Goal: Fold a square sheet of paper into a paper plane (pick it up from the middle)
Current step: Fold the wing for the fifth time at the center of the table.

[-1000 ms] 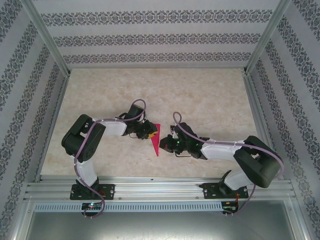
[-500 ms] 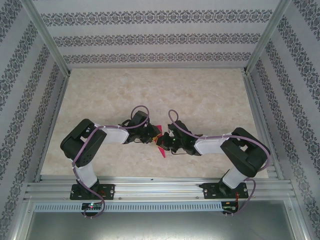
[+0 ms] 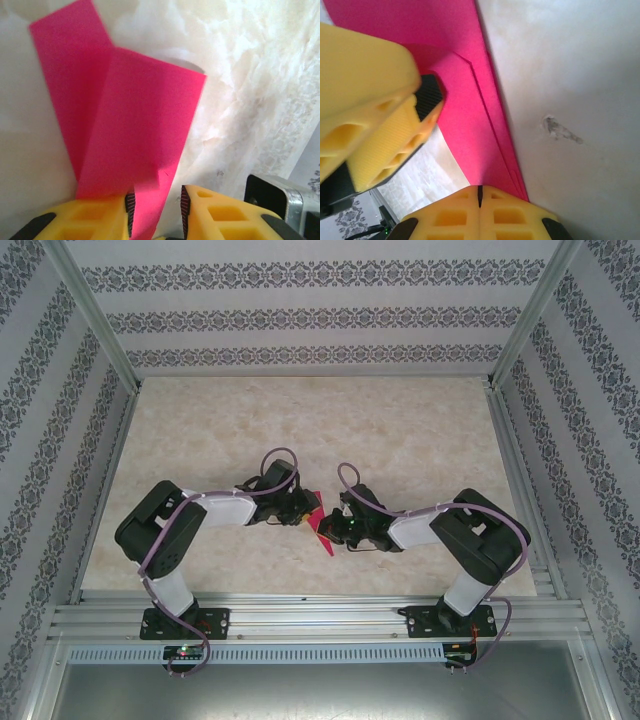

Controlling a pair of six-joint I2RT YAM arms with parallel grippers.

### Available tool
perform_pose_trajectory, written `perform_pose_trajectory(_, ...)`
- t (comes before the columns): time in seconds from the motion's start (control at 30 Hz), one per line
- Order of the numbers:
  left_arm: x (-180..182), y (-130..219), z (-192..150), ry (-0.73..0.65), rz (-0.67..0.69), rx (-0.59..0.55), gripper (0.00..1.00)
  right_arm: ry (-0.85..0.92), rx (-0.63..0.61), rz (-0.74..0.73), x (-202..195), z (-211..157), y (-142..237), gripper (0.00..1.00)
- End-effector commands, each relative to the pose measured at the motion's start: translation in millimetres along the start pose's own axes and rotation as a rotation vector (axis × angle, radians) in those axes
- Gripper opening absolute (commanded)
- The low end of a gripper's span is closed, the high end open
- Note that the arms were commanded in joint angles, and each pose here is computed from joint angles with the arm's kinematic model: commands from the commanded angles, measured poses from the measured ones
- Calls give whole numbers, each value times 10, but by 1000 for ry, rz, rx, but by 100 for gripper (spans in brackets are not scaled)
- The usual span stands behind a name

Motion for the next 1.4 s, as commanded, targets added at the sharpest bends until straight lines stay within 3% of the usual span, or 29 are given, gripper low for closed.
perform_pose_trajectory(0.0, -163, 242, 177, -124, 14, -46, 37, -34, 62, -183, -539, -122, 17, 0)
perform_pose_trajectory(0.13, -328, 435, 288, -243, -26, -52, 40, -6, 118, -166, -516, -103, 11, 0)
perform_pose_trajectory(0.37, -365, 436, 134, -369, -148, 7, 39, -19, 134, -171, -542, -53, -15, 0)
perform_pose_trajectory(0.73, -211, 331, 2, -447, -193, 42, 40, -41, 145, -190, -621, -47, -17, 0)
perform_pose_trajectory(1.1, -102, 153, 63, -467, -150, 41, 40, -43, 150, -202, -635, -41, -8, 0)
perform_pose_trajectory(1.37, -299, 357, -39, -541, -267, 43, 43, -49, 149, -216, -663, -35, 4, 0)
Point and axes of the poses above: each hand's point on the last joint's axis, 136 mm out from that joint toward the fingers, its own y axis back along the fingers, its own x axis along the line the jaws close on, z = x × y, the point moved 4 cm from there along y, back along the fingers, and after that the axes turned 7 degrees about -y, right-handed, at the moved point
